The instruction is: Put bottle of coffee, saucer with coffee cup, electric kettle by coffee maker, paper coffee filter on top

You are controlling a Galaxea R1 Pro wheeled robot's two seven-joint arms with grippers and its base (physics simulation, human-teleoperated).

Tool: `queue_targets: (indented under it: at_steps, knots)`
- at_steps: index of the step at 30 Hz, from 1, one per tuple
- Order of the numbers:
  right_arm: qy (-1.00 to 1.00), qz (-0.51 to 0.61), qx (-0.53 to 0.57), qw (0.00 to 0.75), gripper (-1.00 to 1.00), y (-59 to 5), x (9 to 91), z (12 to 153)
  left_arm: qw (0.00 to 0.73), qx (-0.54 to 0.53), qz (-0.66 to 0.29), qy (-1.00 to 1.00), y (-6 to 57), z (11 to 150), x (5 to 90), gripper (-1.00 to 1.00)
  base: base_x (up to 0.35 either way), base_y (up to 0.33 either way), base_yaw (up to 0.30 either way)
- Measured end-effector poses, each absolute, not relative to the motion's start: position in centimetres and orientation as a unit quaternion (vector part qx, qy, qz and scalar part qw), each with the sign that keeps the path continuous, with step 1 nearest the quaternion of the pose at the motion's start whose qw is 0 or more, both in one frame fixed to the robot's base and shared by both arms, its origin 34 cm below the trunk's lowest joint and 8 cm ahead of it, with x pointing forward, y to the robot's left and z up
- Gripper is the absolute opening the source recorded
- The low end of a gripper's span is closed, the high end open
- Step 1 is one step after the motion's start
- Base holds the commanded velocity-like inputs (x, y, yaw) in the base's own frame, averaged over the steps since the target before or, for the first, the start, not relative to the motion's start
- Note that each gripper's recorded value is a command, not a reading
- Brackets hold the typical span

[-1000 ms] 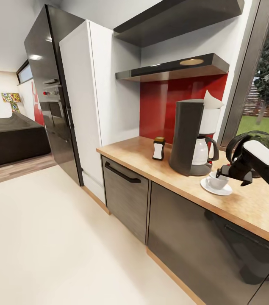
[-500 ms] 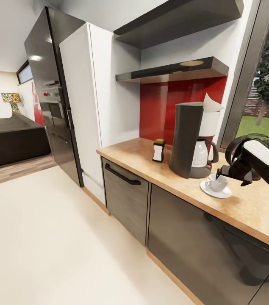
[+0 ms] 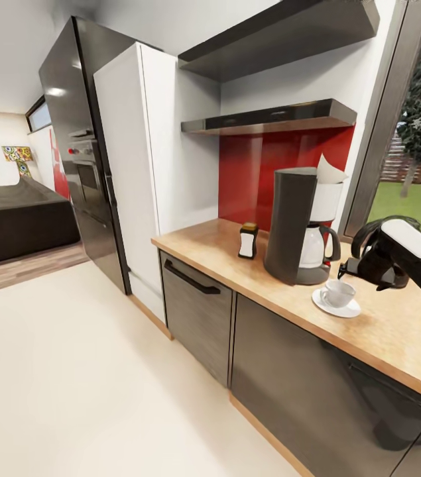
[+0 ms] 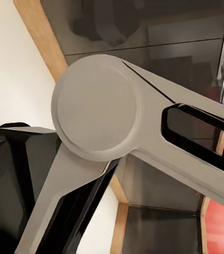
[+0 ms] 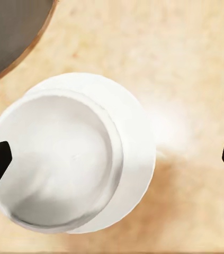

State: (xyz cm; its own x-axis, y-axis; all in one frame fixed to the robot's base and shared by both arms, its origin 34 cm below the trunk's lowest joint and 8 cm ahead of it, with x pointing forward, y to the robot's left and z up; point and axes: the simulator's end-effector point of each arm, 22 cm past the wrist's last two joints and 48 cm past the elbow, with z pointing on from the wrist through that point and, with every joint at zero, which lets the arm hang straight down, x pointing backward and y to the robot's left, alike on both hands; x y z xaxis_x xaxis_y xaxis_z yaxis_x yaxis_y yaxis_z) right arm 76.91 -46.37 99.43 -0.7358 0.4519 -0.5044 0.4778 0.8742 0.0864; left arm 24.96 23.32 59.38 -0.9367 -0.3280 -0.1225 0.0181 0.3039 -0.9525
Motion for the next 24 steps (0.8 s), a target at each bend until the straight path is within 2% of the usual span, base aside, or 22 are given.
queue_targets:
  at_steps: [20,24]
  knots:
    - [0.929,-0.014,0.230,0.288,1.00,-45.0,77.8,103.4,0.148,-0.098,-0.582,0.794,23.3,61.5,25.1,1.00,0.000,0.000,0.000]
    - [0.929,-0.014,0.230,0.288,1.00,-45.0,77.8,103.4,0.148,-0.098,-0.582,0.794,23.3,61.5,25.1,1.00,-0.103,0.000,0.000]
